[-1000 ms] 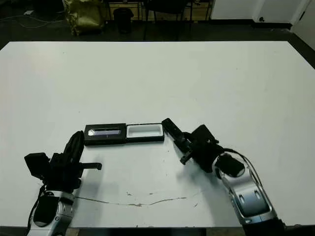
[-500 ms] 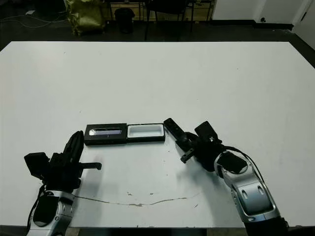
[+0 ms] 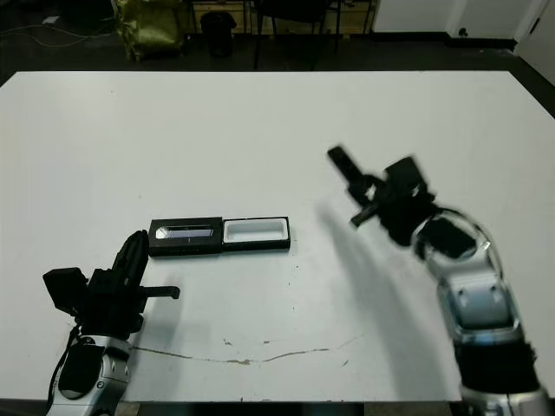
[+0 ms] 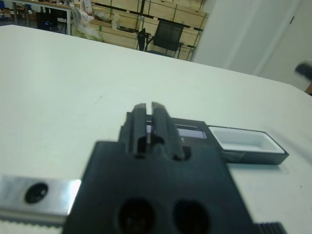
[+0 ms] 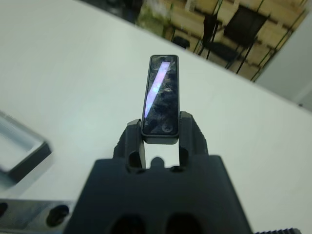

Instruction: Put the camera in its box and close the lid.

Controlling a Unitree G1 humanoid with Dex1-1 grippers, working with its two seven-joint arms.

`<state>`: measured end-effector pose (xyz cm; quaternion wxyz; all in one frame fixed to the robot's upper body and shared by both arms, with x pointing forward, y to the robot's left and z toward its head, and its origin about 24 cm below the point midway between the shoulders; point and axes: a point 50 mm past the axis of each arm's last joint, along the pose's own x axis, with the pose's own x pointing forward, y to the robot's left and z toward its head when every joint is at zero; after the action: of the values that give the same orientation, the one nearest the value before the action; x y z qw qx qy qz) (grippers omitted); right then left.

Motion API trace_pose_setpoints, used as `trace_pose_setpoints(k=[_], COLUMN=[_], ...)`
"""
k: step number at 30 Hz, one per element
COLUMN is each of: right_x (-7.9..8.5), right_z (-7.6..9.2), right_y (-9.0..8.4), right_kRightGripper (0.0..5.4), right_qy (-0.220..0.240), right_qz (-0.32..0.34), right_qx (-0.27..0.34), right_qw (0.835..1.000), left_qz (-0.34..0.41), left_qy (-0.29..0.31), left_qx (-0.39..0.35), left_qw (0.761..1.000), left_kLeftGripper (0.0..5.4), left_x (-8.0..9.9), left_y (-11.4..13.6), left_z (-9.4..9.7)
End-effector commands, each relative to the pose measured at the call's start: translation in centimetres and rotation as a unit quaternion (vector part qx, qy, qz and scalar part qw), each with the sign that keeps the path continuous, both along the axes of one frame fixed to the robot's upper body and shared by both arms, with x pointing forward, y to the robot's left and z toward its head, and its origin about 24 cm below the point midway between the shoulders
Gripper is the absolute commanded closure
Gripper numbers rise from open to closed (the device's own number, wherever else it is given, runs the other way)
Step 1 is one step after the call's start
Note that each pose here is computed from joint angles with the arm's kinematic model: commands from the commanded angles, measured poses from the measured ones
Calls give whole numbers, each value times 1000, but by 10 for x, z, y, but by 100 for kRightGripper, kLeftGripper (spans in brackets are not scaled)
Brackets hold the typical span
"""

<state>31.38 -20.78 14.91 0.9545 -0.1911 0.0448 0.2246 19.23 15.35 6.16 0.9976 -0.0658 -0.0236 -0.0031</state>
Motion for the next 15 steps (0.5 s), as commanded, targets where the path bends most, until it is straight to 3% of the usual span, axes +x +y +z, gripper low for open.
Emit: trace_pose_setpoints(k=[1,6,10,15], right_x=[14,29,36,43], right_z=[23,47,58,57], right_y=[-7,6,20,39], right_kRightGripper=[504,504,504,504], right_qy=[-7,-7,16,35], right_qz=[37,116,184,290], right_qx=[8,-10,-43,-122], right_qw=[999,993,982,949], left_qz=[1,-1,-1,0], left_qy=[15,12,11,10], left_qx=[5,-2,0,-1], left_qw=[1000,1000,1000,1000], left_kLeftGripper=[540,540,540,540], left_x=[-2,-2,-2,-2], left_y=[2,2,3,4], left_z=[-5,-6,-6,-7])
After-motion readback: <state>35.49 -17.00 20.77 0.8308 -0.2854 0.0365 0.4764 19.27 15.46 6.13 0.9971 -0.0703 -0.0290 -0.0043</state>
